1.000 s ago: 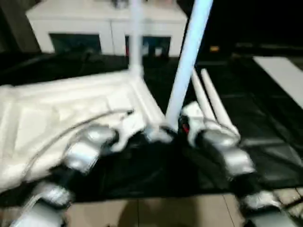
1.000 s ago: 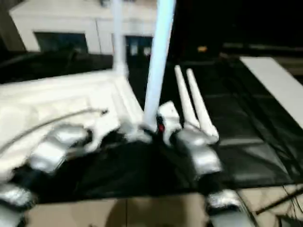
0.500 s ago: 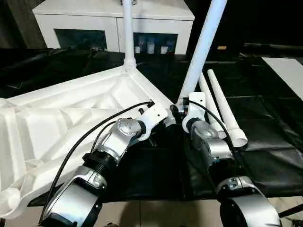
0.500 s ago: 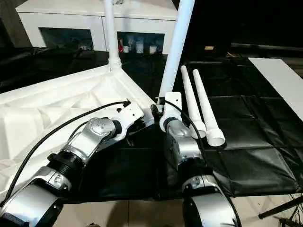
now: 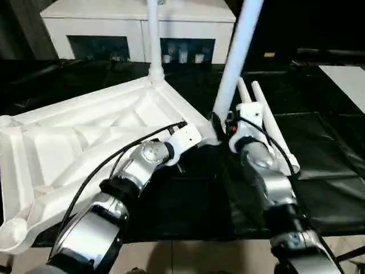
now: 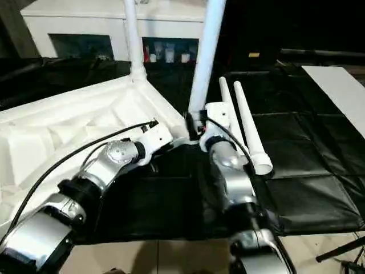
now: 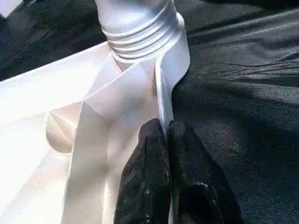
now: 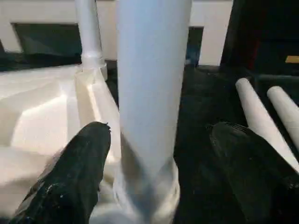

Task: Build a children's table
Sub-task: Rotate leg to tighten

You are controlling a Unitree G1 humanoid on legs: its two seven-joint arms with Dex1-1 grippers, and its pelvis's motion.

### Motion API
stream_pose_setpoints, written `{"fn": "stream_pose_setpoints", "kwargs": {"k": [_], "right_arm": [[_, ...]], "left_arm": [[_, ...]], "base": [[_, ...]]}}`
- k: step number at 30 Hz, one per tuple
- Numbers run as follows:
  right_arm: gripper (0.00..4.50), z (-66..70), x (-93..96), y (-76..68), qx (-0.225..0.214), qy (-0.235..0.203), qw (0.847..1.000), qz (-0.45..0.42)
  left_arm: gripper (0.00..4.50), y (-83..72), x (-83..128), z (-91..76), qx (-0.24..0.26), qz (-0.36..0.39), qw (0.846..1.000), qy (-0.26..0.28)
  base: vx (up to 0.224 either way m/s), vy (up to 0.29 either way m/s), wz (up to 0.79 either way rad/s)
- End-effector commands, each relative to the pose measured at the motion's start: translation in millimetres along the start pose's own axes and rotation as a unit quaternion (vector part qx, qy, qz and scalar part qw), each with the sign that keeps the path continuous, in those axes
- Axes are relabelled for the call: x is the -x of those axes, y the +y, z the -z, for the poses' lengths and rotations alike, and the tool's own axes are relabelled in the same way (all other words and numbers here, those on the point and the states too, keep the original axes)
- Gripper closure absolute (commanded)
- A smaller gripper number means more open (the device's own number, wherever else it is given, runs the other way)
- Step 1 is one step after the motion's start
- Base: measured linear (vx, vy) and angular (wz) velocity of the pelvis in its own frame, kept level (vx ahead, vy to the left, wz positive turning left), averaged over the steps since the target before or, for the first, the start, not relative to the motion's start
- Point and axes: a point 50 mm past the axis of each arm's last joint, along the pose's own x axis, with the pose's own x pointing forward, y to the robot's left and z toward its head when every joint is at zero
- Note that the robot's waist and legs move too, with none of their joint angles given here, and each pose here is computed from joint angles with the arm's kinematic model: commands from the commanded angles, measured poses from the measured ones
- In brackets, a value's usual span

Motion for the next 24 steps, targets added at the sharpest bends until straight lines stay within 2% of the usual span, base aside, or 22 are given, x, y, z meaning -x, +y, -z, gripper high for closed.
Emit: {"fn": "stream_pose_setpoints", "kwargs": {"k": [1, 5, 6, 10, 12, 14, 16, 17, 18, 22, 24], "right_arm": [[0.69, -1.5, 6.4, -2.8, 0.005, 0.0, 1.0, -0.008], [0.69, 1.5, 14.5, -8.7, 0.02, 0.006, 1.0, -0.005], [0.69, 2.0, 18.1, -10.8, 0.016, 0.009, 1.0, 0.002], [0.69, 1.8, 20.3, -10.2, 0.018, 0.009, 1.0, -0.002], [0.69, 0.3, 21.4, -6.5, 0.018, 0.005, 1.0, -0.022], [0.69, -0.3, 22.2, -3.8, 0.013, 0.004, 0.999, -0.033], [0.69, -0.8, 24.0, 2.5, 0.025, 0.002, 0.998, -0.065], [0.69, -0.8, 24.5, 4.0, 0.029, 0.002, 0.997, -0.073], [0.69, -0.7, 26.1, 8.8, 0.036, 0.003, 0.995, -0.094], [0.69, 2.0, 29.6, 17.8, 0.04, 0.009, 0.99, -0.133], [0.69, 5.1, 31.7, 21.7, 0.048, 0.017, 0.987, -0.155]], "left_arm": [[3.93, 16.8, 4, -30.1, 0.01, -0.043, 0.994, -0.098], [3.56, 27.5, 10, -32.1, 0.018, -0.075, 0.989, -0.123], [3.49, 33.7, 15, -28.5, 0.025, -0.092, 0.988, -0.123], [3.2, 42.2, 27, -21.7, 0.044, -0.109, 0.985, -0.124], [3.2, 39.2, 54, -7.3, 0.097, -0.029, 0.986, -0.135], [3.2, 34.8, 75, 0.9, 0.107, 0.032, 0.984, -0.14], [3.2, 40.9, 107, 19.9, 0.087, 0.053, 0.99, -0.1], [3.2, 42.5, 113, 24.1, 0.082, 0.056, 0.991, -0.089], [3.2, 46.1, 133, 34.8, 0.068, 0.068, 0.994, -0.054], [3.2, 52.2, 175, 49.7, 0.073, 0.091, 0.993, 0.002], [3.2, 48.8, 195, 52.3, 0.09, 0.108, 0.989, 0.036]], "base": [[0.0, 0.0, 0.0], [0.0, 0.0, 0.0], [0.0, 0.0, 0.0], [0.0, 0.0, 0.0], [0.0, 0.0, 0.0], [0.0, 0.0, 0.0], [0.0, 0.0, 0.0], [0.0, 0.0, 0.0], [0.0, 0.0, 0.0], [0.0, 0.0, 0.0], [0.0, 0.0, 0.0]]}}
